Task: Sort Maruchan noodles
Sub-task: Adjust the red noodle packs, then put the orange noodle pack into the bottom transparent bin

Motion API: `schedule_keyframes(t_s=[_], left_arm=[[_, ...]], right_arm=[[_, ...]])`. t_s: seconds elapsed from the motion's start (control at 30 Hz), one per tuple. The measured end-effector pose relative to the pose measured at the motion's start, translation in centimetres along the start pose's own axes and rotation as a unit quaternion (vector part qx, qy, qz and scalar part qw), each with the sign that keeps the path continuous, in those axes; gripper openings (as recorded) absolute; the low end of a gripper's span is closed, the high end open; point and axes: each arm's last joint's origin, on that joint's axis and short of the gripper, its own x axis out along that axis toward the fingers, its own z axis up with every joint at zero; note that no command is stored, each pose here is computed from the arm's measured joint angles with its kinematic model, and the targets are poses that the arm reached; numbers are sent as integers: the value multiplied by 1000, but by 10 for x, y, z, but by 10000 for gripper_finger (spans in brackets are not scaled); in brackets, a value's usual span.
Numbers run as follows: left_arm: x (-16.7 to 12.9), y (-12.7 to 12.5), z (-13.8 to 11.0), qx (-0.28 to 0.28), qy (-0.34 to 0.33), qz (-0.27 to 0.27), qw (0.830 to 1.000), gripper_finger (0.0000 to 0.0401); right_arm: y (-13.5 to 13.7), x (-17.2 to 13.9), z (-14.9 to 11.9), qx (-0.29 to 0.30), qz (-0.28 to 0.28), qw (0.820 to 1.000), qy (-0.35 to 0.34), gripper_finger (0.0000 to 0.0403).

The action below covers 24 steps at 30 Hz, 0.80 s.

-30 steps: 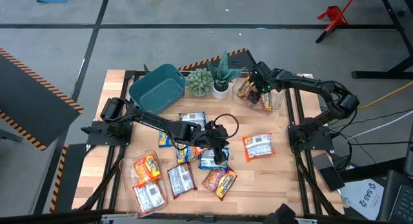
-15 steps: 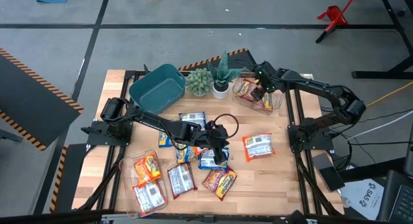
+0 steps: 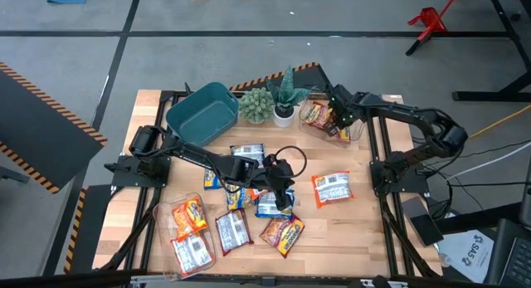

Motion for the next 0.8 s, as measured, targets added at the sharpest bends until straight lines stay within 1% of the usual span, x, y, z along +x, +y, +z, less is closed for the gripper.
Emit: schedule_keyframes(t_s=[0.1, 0.27, 0.37, 0.53, 0.63, 0.7, 0.8], left_arm=[[0, 0, 0, 0, 0, 0, 1000, 0], [0, 0, 0, 0, 0, 0, 1000, 0], [0, 0, 0, 0, 0, 0, 1000, 0], [0, 0, 0, 0, 0, 0, 1000, 0], [0, 0, 0, 0, 0, 0, 1000, 0], [0, 0, 0, 0, 0, 0, 1000, 0], [0, 0, 0, 0, 3, -5, 1000, 0]], right_arm=[[1, 9, 0, 1, -2, 1000, 13, 23], [2, 21, 1, 0, -20, 999, 36, 3], [0, 23, -3, 14, -57, 997, 54, 8], [-6, 14, -14, 23, -122, 985, 120, 2], [-8, 6, -13, 24, -146, 980, 131, 4], [-8, 0, -12, 28, -142, 982, 123, 5], [-7, -14, -8, 42, -89, 991, 89, 5]])
